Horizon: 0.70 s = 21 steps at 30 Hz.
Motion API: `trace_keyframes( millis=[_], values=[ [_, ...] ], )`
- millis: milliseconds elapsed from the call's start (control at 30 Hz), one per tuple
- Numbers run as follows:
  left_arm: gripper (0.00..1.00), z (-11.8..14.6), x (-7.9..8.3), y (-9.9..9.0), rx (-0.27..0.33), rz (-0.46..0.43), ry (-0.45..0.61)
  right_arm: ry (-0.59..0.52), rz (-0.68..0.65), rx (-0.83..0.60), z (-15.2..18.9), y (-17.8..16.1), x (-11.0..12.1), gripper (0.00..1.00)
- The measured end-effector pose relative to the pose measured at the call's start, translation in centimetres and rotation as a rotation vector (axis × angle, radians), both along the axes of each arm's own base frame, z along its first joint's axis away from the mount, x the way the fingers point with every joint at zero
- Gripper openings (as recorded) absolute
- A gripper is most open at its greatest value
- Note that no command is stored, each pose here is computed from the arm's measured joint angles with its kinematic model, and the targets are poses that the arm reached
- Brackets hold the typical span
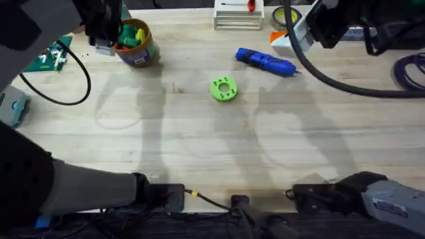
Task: Pick up the gripper from the table and insert it into the empty holder that is missing its gripper. Then pick up a screw, insert it into the mounting hole, and use the screwdriver to tighten it. Finally, clean up the table by picking up the vegetable and placing it into the bucket.
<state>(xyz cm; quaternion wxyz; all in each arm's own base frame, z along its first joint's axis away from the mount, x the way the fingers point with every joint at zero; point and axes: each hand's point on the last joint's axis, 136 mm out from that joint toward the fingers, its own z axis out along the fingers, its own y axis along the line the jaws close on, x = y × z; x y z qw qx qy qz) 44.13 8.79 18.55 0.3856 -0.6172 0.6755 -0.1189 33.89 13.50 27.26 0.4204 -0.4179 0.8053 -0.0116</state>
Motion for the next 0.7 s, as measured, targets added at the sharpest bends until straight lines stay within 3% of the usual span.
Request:
trace_keyframes(
  millis=[200, 367, 533, 700],
  values=[
    [0.992, 0.4, 0.0, -0.5, -0.011, -0.026, -0.009, 0.000, 0.000, 0.000, 0.0, 0.0, 0.0, 0.992],
    [0.993, 3.4, -0.5, -1.1, 0.055, -0.124, -0.050, 0.002, 0.000, -0.001, 0.0, 0.0, 0.0, 0.991],
    [0.994, 7.9, -2.1, -3.5, 0.189, -0.390, -0.099, 0.001, 0.000, 0.000, 0.1, -0.1, -0.3, 0.991],
    [0.993, 10.7, -5.6, -6.6, 0.332, -0.688, -0.104, -0.070, 0.000, 0.025, 2.6, -0.5, -1.5, 0.991]
  ],
)
